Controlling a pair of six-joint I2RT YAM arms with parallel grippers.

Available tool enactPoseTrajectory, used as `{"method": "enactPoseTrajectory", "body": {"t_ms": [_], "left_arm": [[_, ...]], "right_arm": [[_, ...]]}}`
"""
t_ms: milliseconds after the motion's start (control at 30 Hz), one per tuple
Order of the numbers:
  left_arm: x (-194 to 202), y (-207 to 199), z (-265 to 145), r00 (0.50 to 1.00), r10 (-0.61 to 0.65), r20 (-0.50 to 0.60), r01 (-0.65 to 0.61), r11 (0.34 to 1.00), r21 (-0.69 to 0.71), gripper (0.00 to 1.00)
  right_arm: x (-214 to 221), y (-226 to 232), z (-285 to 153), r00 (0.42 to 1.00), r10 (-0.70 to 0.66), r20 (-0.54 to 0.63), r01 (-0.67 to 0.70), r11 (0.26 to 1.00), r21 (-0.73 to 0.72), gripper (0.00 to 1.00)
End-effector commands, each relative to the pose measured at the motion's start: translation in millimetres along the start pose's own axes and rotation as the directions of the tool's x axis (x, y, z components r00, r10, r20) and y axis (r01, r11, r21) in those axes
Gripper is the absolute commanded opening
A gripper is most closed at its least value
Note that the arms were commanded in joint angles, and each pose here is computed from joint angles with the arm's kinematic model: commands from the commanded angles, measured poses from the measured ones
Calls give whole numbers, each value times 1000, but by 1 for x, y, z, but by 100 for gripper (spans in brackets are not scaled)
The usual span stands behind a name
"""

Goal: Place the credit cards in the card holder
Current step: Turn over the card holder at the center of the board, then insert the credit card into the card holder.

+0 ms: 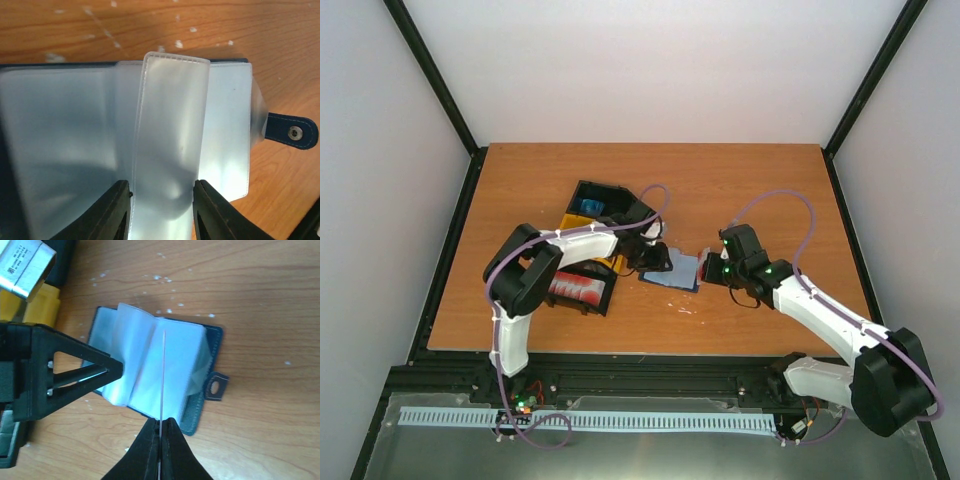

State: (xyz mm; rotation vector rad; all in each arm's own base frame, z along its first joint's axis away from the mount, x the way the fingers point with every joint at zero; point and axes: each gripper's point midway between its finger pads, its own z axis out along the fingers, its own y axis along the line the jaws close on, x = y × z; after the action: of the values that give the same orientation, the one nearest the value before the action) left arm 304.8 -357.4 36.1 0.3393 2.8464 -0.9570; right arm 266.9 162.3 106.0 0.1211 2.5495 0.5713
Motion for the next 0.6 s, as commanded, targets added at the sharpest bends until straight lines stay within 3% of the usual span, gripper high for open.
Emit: {"method": "enactPoseTrajectory", "body": {"t_ms": [0,133,300,567], "left_arm": [[-4,17,-27,997,-2,73,14,987,-158,37],[-2,31,-40,994,-19,108,44,970,-239,38],[-2,25,-51,992,0,126,28,974,-224,39],[-9,18,-58,990,21,139,10,976,-216,43]], "right_arm": [[-7,26,-1,1000,-17,22,19,991,-133,3],[-6,36,5,1000,3,12,0,982,-190,3],[-5,42,15,999,33,-11,-34,974,-225,3],[5,16,45,986,159,-50,-163,981,-101,3]]}}
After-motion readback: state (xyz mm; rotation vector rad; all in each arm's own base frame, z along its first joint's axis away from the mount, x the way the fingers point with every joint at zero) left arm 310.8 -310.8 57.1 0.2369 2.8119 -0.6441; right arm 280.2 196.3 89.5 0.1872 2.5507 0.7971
